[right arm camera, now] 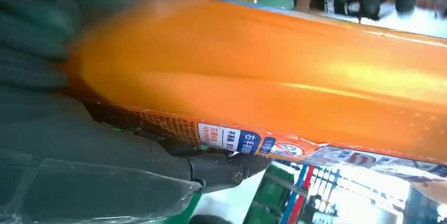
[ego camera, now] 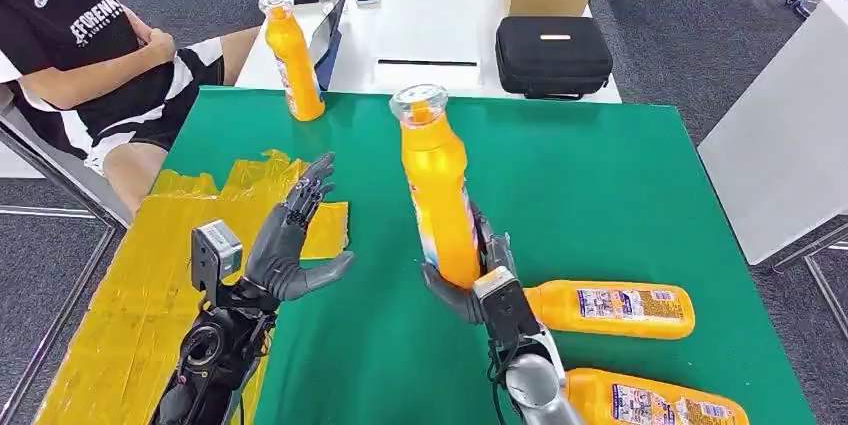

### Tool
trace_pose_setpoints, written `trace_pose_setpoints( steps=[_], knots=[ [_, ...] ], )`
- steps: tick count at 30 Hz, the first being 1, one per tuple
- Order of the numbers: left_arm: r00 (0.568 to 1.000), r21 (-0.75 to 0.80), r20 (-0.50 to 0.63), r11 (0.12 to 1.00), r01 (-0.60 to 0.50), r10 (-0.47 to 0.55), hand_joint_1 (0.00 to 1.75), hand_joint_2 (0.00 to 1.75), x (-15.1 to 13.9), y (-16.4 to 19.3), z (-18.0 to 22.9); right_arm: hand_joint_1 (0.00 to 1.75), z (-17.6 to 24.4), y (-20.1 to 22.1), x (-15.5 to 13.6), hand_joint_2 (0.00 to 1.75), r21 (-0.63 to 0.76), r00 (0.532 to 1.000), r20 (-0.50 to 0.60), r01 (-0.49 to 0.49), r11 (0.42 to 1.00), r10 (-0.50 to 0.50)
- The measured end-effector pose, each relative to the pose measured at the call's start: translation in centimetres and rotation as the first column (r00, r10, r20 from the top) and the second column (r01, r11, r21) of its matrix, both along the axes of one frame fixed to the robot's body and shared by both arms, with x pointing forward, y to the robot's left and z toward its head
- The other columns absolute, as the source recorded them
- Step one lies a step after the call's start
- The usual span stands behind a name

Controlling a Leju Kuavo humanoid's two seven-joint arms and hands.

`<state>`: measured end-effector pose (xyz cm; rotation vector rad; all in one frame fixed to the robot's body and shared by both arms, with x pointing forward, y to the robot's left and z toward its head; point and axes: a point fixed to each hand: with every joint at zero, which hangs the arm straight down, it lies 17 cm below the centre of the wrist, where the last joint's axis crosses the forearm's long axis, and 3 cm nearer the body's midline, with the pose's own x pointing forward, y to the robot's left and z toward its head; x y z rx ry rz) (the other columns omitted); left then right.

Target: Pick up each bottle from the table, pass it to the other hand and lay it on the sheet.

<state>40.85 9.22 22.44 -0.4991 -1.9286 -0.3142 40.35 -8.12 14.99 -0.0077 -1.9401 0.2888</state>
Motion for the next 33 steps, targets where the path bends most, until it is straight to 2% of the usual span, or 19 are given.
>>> trace_pose_setpoints(
  steps=[13,16,33],
  knots=[
    [1.000,0.008,-0.005,1.000,0.010,-0.010,0.00,1.75,0.2,-0.4,-0.2,1.75,-0.2,0.9,-0.1,1.75,-0.017,1.000,0.001,-0.023,1.000,0.023],
    [0.998,-0.022,-0.047,0.999,0.033,-0.034,0.00,1.75,0.8,-0.8,-0.8,1.75,-1.0,3.7,-1.0,1.75,-0.106,0.996,0.011,-0.090,0.990,0.092],
    [0.992,-0.065,-0.113,0.996,0.055,-0.062,0.00,1.75,1.7,-1.0,-1.9,1.75,-2.0,5.3,-1.7,1.75,-0.163,0.992,0.013,-0.118,0.980,0.122]
  ],
)
